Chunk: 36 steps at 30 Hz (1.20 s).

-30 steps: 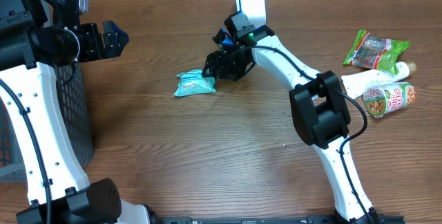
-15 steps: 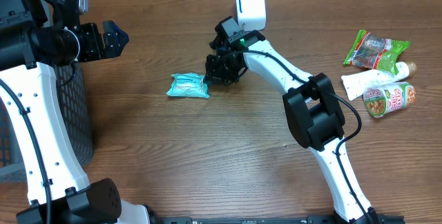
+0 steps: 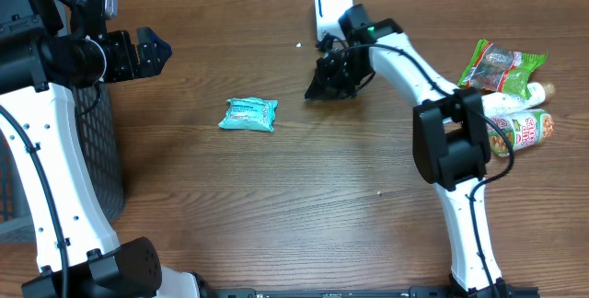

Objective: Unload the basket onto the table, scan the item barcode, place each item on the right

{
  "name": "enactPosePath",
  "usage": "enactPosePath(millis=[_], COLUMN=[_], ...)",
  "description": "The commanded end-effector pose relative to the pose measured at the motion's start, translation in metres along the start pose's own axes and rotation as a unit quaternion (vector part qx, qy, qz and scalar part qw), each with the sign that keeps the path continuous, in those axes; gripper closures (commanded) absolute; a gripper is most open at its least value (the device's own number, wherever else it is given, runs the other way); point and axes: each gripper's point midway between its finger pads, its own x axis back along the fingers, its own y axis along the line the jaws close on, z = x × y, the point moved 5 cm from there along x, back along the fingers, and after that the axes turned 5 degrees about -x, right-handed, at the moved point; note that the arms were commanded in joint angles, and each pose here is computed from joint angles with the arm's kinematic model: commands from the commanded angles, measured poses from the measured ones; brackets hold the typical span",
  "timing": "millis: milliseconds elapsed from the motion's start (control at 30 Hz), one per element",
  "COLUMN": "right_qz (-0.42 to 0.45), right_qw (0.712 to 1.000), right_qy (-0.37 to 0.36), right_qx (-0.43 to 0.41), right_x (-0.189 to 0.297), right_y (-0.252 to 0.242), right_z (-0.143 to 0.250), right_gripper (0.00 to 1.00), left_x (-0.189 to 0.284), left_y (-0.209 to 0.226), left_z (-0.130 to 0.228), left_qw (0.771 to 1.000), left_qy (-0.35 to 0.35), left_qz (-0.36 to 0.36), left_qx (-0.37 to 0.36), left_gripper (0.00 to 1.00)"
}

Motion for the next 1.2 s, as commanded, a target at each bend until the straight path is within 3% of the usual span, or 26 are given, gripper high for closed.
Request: enactPosePath(millis=[0, 100, 233, 333, 467, 533, 667, 733, 800, 867, 967, 1033, 1167], right_qz=[0.007, 0.007, 0.022, 0.055, 0.046, 0.047, 0.051, 0.063, 0.075, 0.082, 0.088, 0.083, -0.007], right_qw=[1.0, 1.0, 0.999, 0.996, 0.997, 0.995, 0.991, 0.989, 0.988, 0.987, 0.987, 0.989, 0.995], right_qy=[-0.017, -0.007, -0.008, -0.034, -0.062, -0.082, -0.116, -0.126, -0.131, -0.13, -0.125, -0.119, -0.063], right_qx=[0.003, -0.026, -0.041, -0.068, -0.032, -0.03, -0.034, -0.04, -0.041, -0.044, -0.044, -0.024, 0.082], right_x=[0.011, -0.01, -0.051, -0.074, -0.095, -0.1, -0.11, -0.113, -0.118, -0.122, -0.126, -0.123, -0.095], right_y=[0.029, 0.032, 0.039, 0.038, 0.056, 0.063, 0.071, 0.069, 0.065, 0.059, 0.051, 0.051, 0.069], right_z=[0.01, 0.017, 0.031, 0.035, 0.035, 0.032, 0.028, 0.028, 0.028, 0.028, 0.027, 0.025, 0.024], right_gripper=[0.7, 0.52, 0.51, 0.39, 0.3, 0.21, 0.2, 0.24, 0.41, 0.69, 0.9, 0.96, 0.96], left_x=[0.005, 0.005, 0.005, 0.005, 0.004, 0.004, 0.004, 0.004, 0.004, 0.004, 0.004, 0.004, 0.004], left_y=[0.001, 0.001, 0.001, 0.001, 0.001, 0.001, 0.001, 0.001, 0.001, 0.001, 0.001, 0.001, 0.001], left_z=[-0.002, -0.002, -0.002, -0.002, -0.002, -0.002, -0.002, -0.002, -0.002, -0.002, -0.002, -0.002, -0.002], left_qw=[1.0, 1.0, 1.0, 1.0, 1.0, 1.0, 1.0, 1.0, 1.0, 1.0, 1.0, 1.0, 1.0], left_qy=[-0.007, -0.007, -0.007, -0.007, -0.007, -0.007, -0.007, -0.007, -0.007, -0.007, -0.007, -0.007, -0.007], left_qz=[-0.005, -0.005, -0.005, -0.005, -0.005, -0.005, -0.005, -0.005, -0.005, -0.005, -0.005, -0.005, -0.005], left_qx=[0.001, 0.001, 0.001, 0.001, 0.0, 0.0, 0.0, 0.0, 0.0, 0.0, 0.0, 0.0, 0.0], left_gripper=[0.0, 0.0, 0.0, 0.0, 0.0, 0.0, 0.0, 0.0, 0.0, 0.0, 0.0, 0.0, 0.0])
